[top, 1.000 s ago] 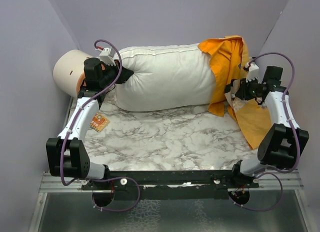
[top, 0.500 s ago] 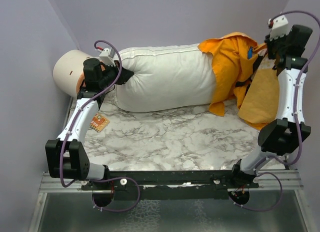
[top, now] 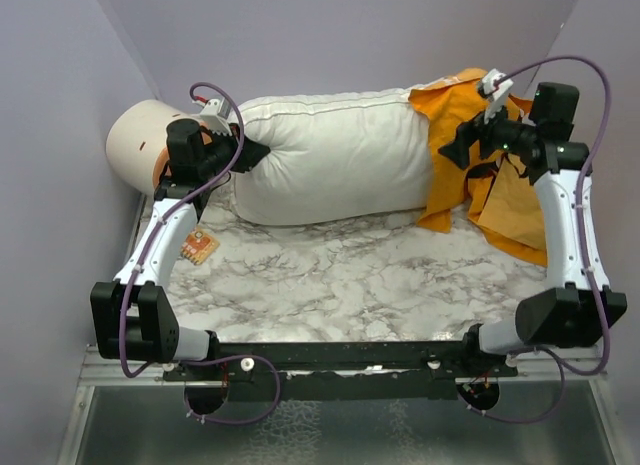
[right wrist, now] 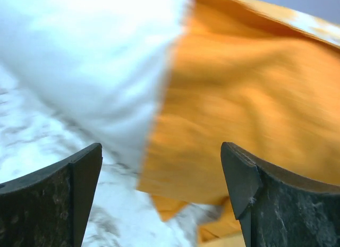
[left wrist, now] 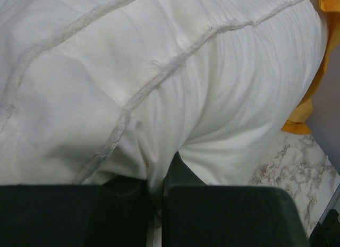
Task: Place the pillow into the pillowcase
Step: Stuff the pillow into the pillowcase.
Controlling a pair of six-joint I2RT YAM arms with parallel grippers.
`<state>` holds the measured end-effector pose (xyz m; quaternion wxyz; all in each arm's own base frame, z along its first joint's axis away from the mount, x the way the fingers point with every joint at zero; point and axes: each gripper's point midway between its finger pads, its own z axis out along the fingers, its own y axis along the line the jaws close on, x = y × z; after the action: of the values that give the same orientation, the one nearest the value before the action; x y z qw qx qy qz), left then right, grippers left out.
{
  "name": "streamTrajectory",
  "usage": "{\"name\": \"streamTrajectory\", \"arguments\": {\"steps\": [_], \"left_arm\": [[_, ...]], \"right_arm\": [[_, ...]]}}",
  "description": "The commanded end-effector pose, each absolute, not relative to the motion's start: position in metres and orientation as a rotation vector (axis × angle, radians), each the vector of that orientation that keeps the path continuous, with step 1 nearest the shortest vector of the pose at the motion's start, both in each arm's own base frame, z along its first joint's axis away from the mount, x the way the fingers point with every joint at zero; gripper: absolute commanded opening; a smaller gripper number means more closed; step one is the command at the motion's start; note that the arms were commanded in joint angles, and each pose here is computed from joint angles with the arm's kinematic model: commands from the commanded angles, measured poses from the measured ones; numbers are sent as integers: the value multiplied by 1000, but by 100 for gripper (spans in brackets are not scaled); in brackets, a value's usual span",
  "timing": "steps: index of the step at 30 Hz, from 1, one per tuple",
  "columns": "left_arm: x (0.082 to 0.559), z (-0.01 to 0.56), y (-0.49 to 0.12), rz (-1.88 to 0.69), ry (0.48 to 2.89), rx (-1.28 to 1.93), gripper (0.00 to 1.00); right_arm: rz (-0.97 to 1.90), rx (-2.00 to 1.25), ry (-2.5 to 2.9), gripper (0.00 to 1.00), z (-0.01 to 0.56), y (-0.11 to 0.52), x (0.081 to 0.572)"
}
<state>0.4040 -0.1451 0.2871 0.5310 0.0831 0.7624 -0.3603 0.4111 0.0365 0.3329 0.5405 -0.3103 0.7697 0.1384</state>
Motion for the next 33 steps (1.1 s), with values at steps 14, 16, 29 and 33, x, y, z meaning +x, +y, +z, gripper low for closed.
{"name": "streamTrajectory", "arguments": {"steps": [14,16,29,33], "left_arm": [[389,296,-160,-963,1782,250,0],[389,296,-160,-967,1781,252,0],[386,304,-164,-998,1748,279,0],[388,326,-172,-1034,1699,316,0]], "right_arm": [[19,-562,1940,81,258,44,410],[13,-562,1963,80,247,42,411],[300,-742,1845,1,278,93,404],[557,-892,1696,1,346,155,405]]}}
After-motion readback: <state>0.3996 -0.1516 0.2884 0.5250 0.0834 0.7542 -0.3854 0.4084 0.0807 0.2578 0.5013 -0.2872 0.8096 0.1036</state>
